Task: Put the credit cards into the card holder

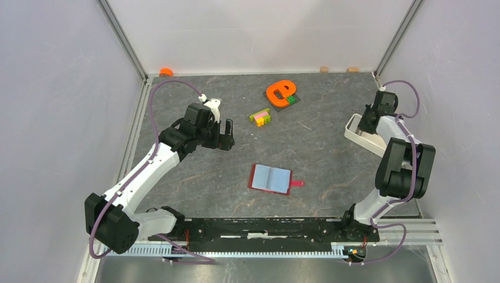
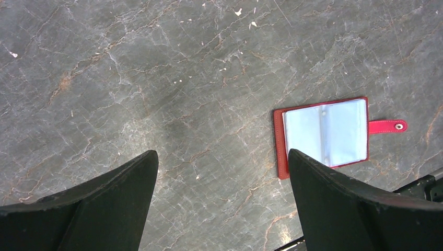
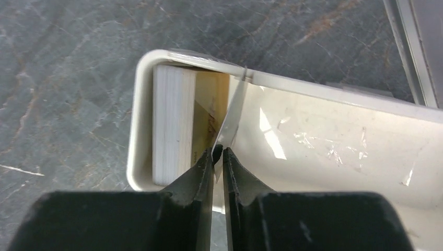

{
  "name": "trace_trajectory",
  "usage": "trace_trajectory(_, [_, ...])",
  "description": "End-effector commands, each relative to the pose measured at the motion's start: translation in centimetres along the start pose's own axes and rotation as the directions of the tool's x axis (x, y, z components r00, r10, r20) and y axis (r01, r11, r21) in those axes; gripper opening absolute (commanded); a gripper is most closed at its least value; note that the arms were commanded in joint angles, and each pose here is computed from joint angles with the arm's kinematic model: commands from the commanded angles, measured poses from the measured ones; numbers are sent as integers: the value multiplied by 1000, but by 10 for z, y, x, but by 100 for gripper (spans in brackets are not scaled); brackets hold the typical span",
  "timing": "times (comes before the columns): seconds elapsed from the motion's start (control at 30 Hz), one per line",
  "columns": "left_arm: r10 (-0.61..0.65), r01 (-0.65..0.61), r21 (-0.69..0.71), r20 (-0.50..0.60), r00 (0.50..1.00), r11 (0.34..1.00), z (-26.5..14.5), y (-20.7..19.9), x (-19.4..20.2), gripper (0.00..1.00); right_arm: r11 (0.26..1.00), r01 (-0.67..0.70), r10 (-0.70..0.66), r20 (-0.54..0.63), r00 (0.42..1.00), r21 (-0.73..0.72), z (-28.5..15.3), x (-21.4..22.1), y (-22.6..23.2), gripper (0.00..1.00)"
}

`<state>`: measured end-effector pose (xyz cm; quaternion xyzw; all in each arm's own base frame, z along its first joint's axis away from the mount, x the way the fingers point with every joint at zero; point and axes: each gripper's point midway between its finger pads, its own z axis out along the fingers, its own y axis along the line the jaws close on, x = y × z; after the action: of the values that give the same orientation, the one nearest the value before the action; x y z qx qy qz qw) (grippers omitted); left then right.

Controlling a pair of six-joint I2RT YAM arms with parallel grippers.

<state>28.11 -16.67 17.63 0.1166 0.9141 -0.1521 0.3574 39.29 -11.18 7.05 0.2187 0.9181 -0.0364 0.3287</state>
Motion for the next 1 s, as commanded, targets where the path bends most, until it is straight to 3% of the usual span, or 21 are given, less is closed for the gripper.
trace_trajectory(0.0, [33,-33,16,13,999,999,3,-1,-3,100,996,5,-7,29,1000,88,-4,-2,-17,15])
trace_trajectory(0.37, [32,-32,17,9,999,999,4,-1,-2,100,991,1,-9,58,998,134,9,-1,-26,16])
trace_trajectory(0.57, [33,-33,14,9,999,999,5,0,-2,100,997,4,-12,101,995,80,8,-6,-17,3])
trace_trajectory(0.77, [33,-33,17,15,999,999,3,-1,-4,100,999,5,-14,195,981,50,-19,-29,-12,0])
trace_trajectory(0.97, [41,-43,57,32,999,997,-1,-8,-5,100,999,-23,4,356,934,49,-86,-70,-13,0])
